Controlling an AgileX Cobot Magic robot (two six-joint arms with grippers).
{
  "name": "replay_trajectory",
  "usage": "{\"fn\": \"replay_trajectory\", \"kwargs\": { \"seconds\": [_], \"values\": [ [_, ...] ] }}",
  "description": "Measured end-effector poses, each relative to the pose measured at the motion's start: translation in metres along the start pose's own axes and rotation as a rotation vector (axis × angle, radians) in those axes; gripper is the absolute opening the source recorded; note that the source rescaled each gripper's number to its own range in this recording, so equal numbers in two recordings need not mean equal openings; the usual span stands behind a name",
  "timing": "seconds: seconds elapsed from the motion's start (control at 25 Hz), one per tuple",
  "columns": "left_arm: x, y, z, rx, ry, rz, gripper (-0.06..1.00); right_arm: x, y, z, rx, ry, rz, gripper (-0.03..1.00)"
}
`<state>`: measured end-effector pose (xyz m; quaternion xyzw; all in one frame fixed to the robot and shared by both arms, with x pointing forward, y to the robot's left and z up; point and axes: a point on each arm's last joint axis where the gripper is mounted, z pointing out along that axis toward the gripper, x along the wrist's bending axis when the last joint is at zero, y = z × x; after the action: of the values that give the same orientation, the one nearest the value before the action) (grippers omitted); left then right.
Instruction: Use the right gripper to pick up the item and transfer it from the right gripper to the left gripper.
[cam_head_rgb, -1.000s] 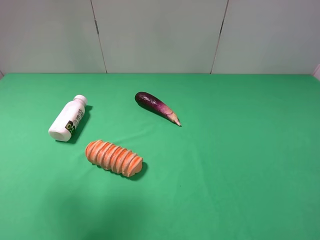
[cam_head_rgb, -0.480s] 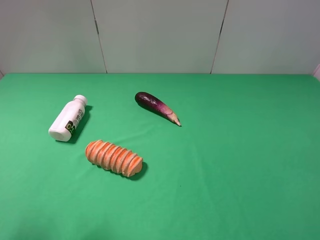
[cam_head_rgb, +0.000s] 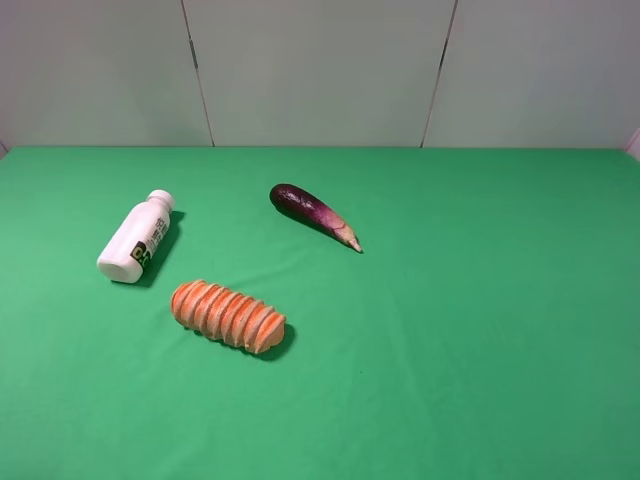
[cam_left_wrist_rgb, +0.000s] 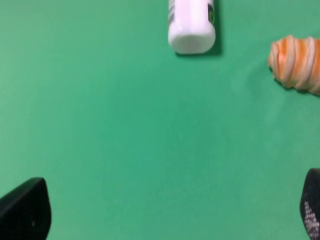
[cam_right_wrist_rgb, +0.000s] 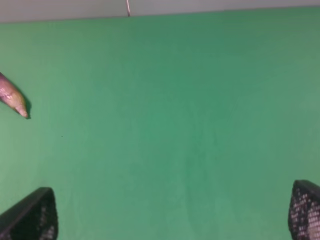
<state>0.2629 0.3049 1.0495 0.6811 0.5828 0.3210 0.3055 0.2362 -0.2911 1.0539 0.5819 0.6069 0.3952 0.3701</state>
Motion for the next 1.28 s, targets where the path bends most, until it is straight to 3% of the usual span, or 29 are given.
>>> {"fn": "replay_trajectory", "kwargs": {
  "seconds": [0.56,0.88,1.28],
  "values": [
    [-0.006,-0.002,-0.003,-0.023,-0.066,-0.029,1.00,0.000,0.000,0.000,0.000,0.000,0.000,1.00],
    [-0.005,-0.015,-0.022,-0.176,-0.060,-0.025,1.00,-0.001,0.000,0.000,0.000,-0.006,-0.004,1.00],
    [-0.005,-0.016,-0.023,-0.186,-0.059,-0.013,1.00,-0.001,0.000,0.000,0.000,-0.009,-0.006,1.00]
  ]
}}
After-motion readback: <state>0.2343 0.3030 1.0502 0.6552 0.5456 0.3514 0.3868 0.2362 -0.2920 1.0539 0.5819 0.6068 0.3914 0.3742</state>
